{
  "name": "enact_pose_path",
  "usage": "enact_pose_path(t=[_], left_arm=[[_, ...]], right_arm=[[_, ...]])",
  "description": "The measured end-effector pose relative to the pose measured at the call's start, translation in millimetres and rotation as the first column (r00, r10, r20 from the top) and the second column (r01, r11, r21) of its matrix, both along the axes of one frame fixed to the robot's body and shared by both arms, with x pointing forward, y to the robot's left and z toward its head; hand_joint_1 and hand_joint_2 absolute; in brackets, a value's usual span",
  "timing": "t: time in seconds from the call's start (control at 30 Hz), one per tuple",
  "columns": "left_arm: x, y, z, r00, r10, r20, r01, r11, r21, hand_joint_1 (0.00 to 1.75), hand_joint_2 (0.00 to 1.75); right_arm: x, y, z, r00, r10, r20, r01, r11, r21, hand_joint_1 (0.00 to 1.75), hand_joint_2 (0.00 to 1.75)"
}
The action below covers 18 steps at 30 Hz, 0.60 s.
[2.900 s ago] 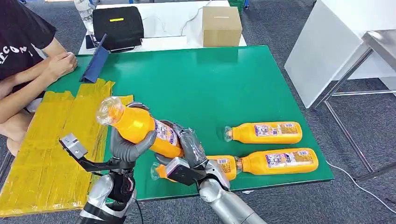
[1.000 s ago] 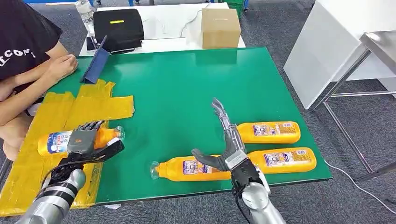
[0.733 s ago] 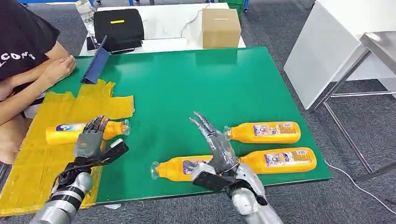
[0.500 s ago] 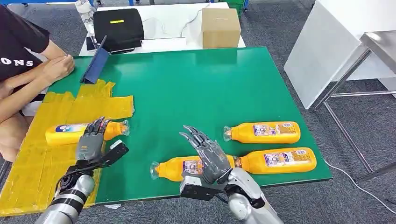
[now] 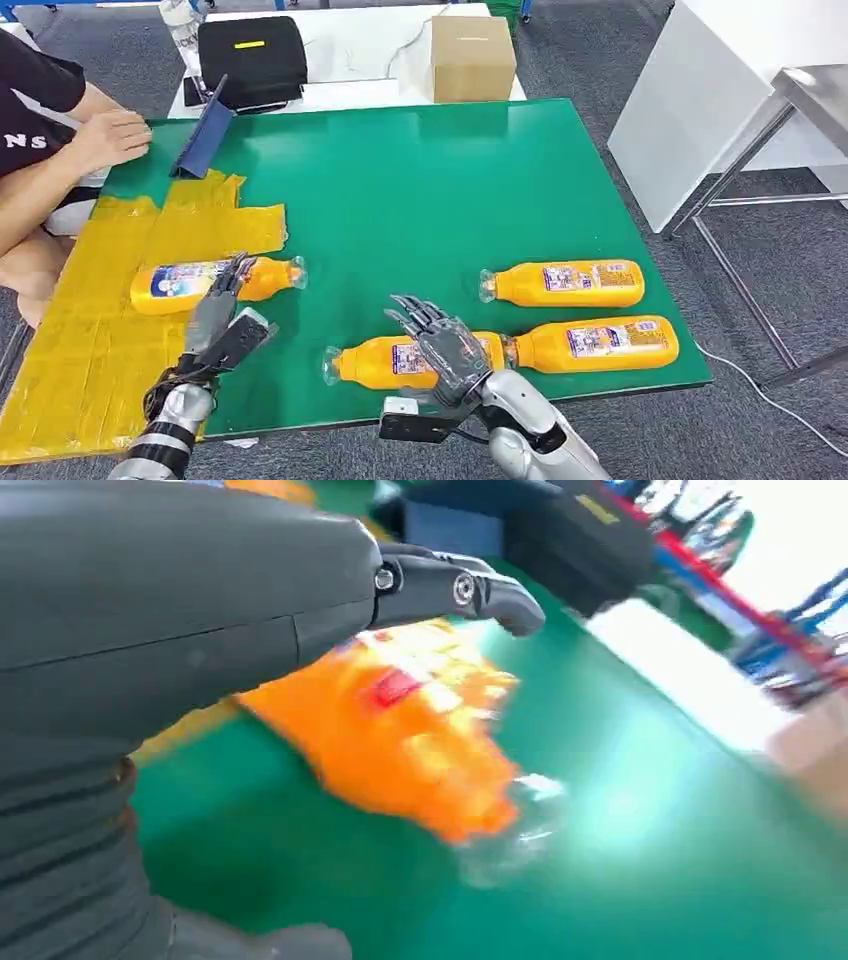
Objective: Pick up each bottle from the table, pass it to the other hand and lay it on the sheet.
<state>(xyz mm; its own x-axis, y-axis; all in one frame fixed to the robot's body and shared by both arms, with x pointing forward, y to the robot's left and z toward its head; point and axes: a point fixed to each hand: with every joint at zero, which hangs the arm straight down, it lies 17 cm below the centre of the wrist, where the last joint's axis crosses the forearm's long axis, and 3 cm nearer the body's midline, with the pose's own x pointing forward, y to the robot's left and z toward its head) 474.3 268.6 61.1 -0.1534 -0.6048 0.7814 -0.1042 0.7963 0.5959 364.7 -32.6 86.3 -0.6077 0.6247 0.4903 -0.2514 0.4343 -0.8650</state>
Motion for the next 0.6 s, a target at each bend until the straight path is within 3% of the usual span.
enact_pose_path(t=[0.1,0.37,0.6], left_arm=[[-8.2,-10.3,21.4,0.998,-0.025,0.057,0.030,0.997,-0.074,0.00,1.75],[-15.8,-13.8,44.8,0.992,-0.032,0.118,0.044,0.994,-0.096,0.00,1.75],[-41.2,-35.4,83.3,0.964,-0.119,0.236,0.187,0.939,-0.290,0.00,1.75]], right_arm=[[0.2,-4.0,-7.4,1.000,-0.009,-0.009,0.009,1.000,-0.021,0.00,1.75],[0.3,-8.3,-13.1,1.000,-0.012,-0.013,0.012,0.999,-0.039,0.00,1.75],[6.1,-20.0,-27.4,0.996,-0.084,-0.008,0.082,0.988,-0.127,0.00,1.75]])
